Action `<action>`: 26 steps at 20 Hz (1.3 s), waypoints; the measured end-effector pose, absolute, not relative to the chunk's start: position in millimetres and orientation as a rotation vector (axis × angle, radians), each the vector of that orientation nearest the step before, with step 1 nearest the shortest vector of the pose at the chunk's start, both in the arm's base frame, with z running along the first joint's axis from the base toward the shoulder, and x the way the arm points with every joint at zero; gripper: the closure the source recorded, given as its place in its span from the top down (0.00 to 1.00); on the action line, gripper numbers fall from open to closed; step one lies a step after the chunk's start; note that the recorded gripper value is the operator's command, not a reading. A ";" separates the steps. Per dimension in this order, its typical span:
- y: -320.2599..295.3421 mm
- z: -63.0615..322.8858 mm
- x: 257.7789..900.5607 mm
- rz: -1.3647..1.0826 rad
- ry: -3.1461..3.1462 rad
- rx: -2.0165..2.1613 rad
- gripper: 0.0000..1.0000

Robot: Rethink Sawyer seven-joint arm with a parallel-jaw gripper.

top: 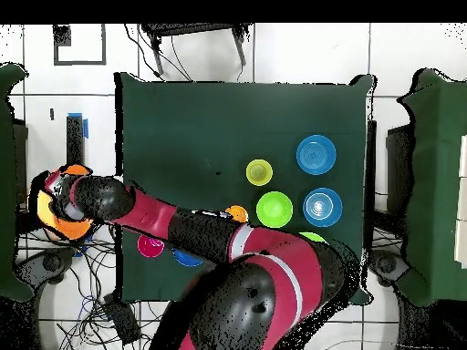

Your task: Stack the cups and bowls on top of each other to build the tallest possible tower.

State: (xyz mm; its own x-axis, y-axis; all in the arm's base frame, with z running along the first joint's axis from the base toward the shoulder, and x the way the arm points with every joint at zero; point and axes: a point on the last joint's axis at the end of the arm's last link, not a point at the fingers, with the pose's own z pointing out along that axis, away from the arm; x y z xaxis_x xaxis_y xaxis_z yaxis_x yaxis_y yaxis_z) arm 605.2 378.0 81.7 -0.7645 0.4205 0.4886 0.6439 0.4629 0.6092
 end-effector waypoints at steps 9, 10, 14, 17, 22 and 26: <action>384.8 37.3 558.8 -1.157 -2.239 -0.821 0.00; 383.2 30.0 552.7 -1.149 -2.220 -0.807 0.00; 374.3 5.6 539.3 -1.129 -2.193 -0.776 0.00; 361.1 -12.3 533.5 -1.116 -2.186 -0.762 0.00; 350.3 -20.8 531.8 -1.107 -2.206 -0.750 0.00; 339.6 -26.8 529.6 -1.094 -2.235 -0.742 0.00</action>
